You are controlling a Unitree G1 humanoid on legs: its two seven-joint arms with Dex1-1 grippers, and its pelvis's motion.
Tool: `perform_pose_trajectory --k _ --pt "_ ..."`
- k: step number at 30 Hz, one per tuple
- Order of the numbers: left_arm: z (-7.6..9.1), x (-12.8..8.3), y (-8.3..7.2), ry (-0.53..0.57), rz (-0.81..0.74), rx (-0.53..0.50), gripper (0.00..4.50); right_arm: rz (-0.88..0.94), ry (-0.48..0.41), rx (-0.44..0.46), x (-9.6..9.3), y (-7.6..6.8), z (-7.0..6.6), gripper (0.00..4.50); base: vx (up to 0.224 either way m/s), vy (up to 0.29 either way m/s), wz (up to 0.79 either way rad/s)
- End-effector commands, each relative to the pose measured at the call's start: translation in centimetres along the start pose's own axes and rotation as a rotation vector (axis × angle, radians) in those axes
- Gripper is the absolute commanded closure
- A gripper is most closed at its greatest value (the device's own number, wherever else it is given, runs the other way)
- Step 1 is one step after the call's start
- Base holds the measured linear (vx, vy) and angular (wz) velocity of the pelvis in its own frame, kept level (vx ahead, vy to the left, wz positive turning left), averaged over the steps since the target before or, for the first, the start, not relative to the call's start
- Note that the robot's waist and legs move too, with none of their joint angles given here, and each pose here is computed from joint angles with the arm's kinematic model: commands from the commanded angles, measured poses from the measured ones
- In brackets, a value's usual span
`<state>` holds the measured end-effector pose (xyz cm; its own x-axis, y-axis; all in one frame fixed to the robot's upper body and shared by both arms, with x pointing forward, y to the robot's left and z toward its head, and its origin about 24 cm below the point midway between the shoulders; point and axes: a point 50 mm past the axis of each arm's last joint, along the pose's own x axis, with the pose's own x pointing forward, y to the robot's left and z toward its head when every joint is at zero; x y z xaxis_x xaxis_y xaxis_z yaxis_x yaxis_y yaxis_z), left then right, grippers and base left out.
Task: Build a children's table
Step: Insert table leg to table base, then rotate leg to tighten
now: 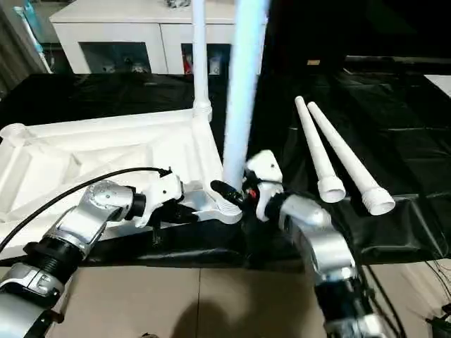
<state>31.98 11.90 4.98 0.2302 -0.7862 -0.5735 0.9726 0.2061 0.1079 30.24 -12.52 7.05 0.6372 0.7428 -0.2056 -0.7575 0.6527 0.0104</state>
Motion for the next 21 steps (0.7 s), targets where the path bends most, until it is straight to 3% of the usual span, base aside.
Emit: perform_pose_trajectory --k 1,5,17,21 --pt "1.2 -0.6 0.9 -0.018 0.035 0.049 4.50 0.005 0.182 0.094 -0.2 0.2 -3.6 2.65 0.000 0.000 0.00" --pt "1.2 -0.6 0.8 -0.019 0.034 0.046 4.50 0.016 0.211 0.089 -0.1 -0.1 -3.6 2.65 0.000 0.000 0.00" --pt "1.2 -0.4 0.9 -0.027 0.038 0.033 4.50 -0.002 0.278 0.175 -0.9 0.2 -5.9 2.65 0.000 0.000 0.00" --pt "1.3 -0.2 0.9 -0.033 0.040 0.028 4.50 -0.022 0.268 0.175 -0.8 0.2 -5.9 2.65 0.000 0.000 0.00"
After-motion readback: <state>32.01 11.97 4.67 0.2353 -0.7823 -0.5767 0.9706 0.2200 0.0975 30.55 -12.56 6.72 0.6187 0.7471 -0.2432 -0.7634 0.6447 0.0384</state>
